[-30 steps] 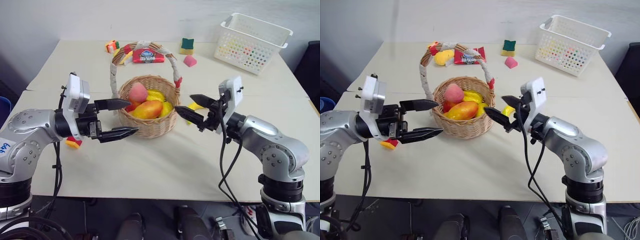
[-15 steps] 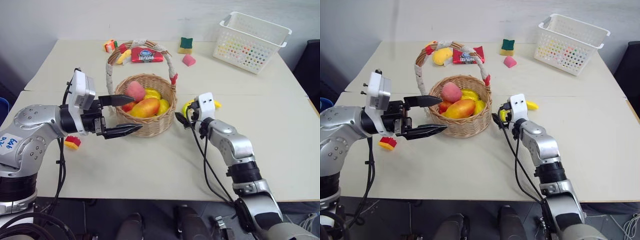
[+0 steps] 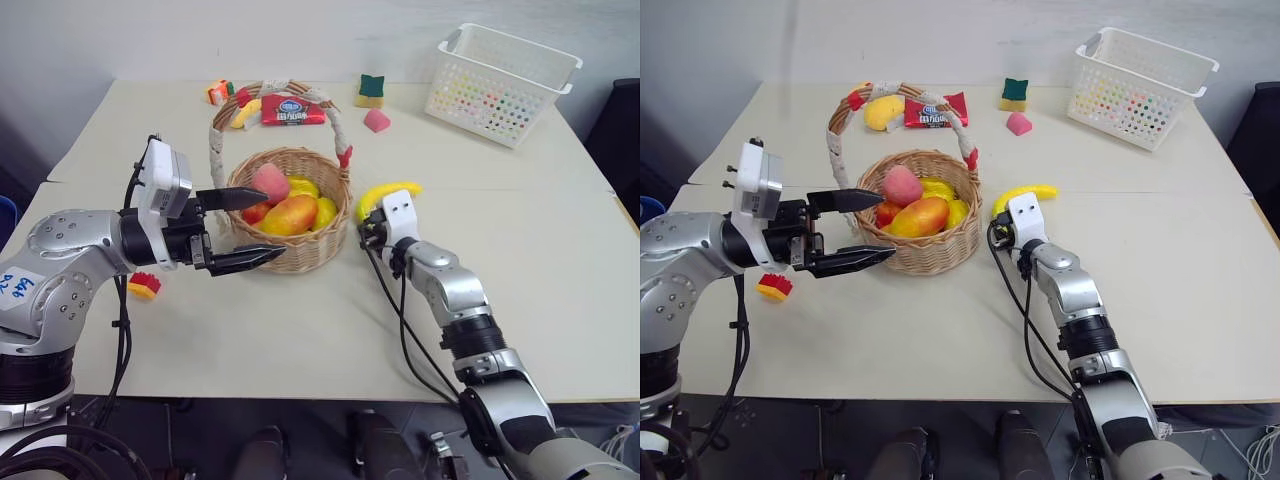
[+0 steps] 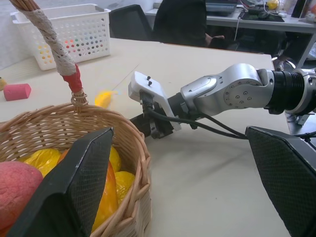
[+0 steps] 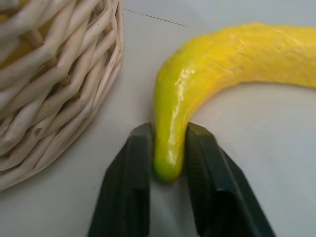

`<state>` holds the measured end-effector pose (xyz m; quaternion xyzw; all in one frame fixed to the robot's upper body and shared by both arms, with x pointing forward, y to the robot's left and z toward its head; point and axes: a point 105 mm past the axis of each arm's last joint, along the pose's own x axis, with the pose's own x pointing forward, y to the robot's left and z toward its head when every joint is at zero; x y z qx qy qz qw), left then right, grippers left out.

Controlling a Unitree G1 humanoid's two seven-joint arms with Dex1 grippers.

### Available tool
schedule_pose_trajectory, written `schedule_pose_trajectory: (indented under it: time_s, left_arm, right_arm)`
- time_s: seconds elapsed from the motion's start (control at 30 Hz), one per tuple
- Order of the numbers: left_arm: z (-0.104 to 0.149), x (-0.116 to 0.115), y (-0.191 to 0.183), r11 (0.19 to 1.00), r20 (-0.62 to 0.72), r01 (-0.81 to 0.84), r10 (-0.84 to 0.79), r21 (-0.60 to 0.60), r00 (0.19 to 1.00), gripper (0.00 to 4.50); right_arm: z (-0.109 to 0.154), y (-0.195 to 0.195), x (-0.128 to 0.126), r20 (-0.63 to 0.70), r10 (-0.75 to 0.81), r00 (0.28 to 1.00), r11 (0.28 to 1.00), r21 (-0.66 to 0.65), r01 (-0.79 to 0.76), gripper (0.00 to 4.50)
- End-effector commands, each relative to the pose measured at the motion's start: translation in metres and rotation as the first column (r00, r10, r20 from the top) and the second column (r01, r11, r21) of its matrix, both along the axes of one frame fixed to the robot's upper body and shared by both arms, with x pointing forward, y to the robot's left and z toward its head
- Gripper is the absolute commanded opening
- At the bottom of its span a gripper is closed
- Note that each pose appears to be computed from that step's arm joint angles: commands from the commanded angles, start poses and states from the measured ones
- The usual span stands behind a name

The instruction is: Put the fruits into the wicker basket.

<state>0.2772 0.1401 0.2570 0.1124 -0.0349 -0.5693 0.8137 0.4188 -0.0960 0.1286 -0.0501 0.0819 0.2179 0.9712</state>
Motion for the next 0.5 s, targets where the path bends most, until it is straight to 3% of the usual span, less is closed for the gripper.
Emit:
schedule_pose_trajectory:
  time_s: [0.03,0.2,0.37,0.5]
  left_arm:
    - [0.011,-0.002,0.000,1.000,0.051,-0.002,0.002,-0.004,0.999,4.50]
    - [0.011,-0.001,0.003,1.000,0.048,-0.009,0.009,-0.011,0.999,4.50]
    - [0.013,0.001,0.007,0.999,0.040,-0.021,0.022,-0.030,0.999,4.50]
    - [0.017,0.005,0.010,0.999,0.050,-0.036,0.038,-0.041,0.998,4.50]
  right_arm:
    - [0.023,-0.010,-0.007,0.075,-0.012,0.997,1.000,0.027,0.010,0.01]
    - [0.063,-0.031,-0.041,0.155,0.037,0.987,0.993,0.103,-0.053,0.01]
    - [0.088,-0.013,-0.109,0.120,0.391,0.913,0.910,0.096,-0.402,0.01]
    - [0.091,0.016,-0.142,0.036,0.594,0.803,0.794,0.131,-0.594,0.01]
